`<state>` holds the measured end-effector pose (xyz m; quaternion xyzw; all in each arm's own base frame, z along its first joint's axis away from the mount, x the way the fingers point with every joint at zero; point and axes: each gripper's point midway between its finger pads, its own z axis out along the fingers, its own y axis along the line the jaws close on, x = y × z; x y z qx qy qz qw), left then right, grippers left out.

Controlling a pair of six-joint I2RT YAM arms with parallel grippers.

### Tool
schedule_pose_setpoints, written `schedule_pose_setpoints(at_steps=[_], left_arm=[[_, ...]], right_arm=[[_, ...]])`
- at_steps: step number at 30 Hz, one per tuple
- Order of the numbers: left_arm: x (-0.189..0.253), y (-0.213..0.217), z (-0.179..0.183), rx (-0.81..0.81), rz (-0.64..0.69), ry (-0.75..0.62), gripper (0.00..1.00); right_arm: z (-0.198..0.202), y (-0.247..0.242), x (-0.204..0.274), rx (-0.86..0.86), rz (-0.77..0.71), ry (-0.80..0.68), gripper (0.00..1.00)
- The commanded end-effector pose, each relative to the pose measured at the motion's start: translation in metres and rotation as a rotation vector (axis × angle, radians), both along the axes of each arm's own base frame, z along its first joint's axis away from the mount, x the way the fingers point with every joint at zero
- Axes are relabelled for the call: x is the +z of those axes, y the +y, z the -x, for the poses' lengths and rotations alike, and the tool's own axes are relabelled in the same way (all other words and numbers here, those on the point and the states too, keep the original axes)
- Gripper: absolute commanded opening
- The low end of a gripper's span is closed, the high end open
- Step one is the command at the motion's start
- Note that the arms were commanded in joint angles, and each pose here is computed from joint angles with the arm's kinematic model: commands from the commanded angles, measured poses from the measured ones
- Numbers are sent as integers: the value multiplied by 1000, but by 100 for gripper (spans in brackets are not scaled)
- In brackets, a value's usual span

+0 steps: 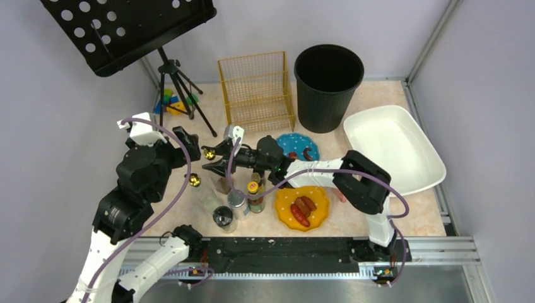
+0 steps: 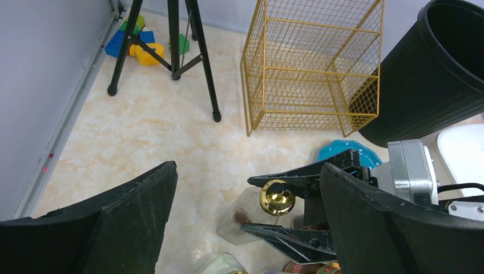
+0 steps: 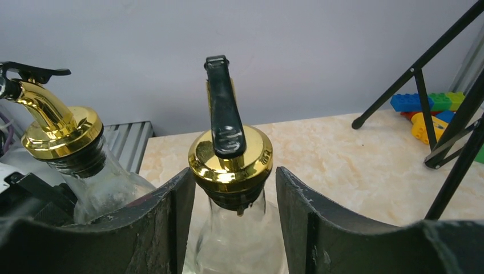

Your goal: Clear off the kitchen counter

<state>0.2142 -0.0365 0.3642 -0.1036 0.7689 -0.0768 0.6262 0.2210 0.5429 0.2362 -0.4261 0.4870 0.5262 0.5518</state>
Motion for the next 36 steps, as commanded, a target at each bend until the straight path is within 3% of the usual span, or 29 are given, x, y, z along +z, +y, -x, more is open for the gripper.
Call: schedule_pose_setpoints(at_steps=[1, 3, 6, 12, 18, 27, 36], left_arm=[[10, -5, -5, -12, 19, -38, 99], [10, -5, -5, -14, 19, -38, 99], [9, -5, -5, -14, 17, -36, 99], [8, -4, -5, -11, 13, -36, 99], [11, -4, -3, -14, 23, -48, 99], [19, 5, 5, 9, 39, -83, 99], [33, 12, 14, 17, 68, -152, 99]], right_arm=[[10, 11, 33, 29, -100, -43, 52], [10, 13, 33, 29, -101, -41, 48], [10, 14, 31, 32, -94, -42, 35], [7, 13, 33, 13, -86, -55, 0], [-8, 12, 55, -71, -131, -75, 0], [-32, 4, 123, -205, -207, -165, 0], [-62, -33, 191, -302, -367, -167, 0]])
